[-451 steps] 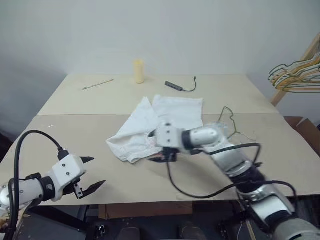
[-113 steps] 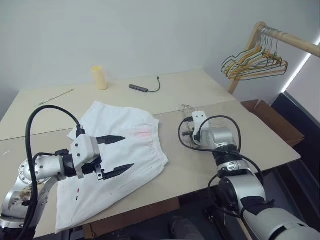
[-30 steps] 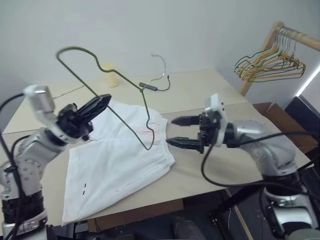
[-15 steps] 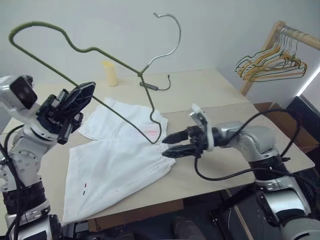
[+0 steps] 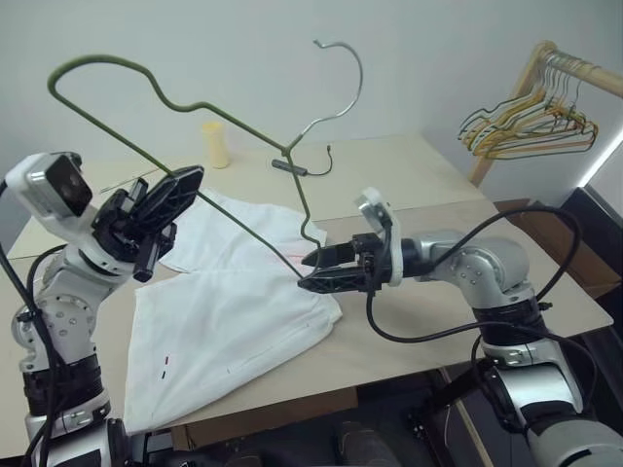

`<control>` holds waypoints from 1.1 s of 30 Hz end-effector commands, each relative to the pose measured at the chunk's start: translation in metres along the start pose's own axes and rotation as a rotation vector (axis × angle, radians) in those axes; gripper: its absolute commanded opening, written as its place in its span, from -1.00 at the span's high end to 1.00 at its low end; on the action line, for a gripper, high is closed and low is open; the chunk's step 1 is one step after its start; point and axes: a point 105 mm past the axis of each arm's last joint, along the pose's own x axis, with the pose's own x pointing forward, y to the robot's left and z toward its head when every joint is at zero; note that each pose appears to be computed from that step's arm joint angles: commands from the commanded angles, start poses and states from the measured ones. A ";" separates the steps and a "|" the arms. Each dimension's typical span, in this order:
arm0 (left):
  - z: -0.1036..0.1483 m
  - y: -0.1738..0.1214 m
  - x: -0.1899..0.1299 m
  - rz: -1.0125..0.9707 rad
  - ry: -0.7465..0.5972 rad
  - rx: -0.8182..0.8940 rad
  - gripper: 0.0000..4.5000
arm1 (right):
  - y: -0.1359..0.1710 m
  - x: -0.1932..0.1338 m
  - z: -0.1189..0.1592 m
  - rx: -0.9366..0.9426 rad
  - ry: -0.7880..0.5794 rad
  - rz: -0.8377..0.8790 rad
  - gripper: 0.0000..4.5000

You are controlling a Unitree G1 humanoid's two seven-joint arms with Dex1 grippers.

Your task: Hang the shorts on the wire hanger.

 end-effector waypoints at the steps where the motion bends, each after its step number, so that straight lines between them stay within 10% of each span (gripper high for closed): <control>1: 0.005 -0.006 0.004 -0.020 -0.008 0.048 1.00 | 0.009 0.003 0.014 -0.061 -0.006 0.025 -0.98; 15: -0.001 -0.003 0.004 0.003 -0.018 0.035 1.00 | 0.004 0.004 0.005 -0.075 0.051 0.002 0.94; 20: -0.012 0.002 0.002 0.041 0.030 0.048 1.00 | 0.003 0.005 0.005 -0.085 0.046 -0.003 0.99; 27: -0.037 0.017 -0.005 0.174 0.153 0.035 0.10 | 0.006 -0.007 0.016 -0.076 -0.018 -0.017 1.00; 33: -0.081 0.029 -0.041 0.285 0.622 0.195 -0.71 | -0.002 -0.038 0.003 0.052 -0.032 -0.121 1.00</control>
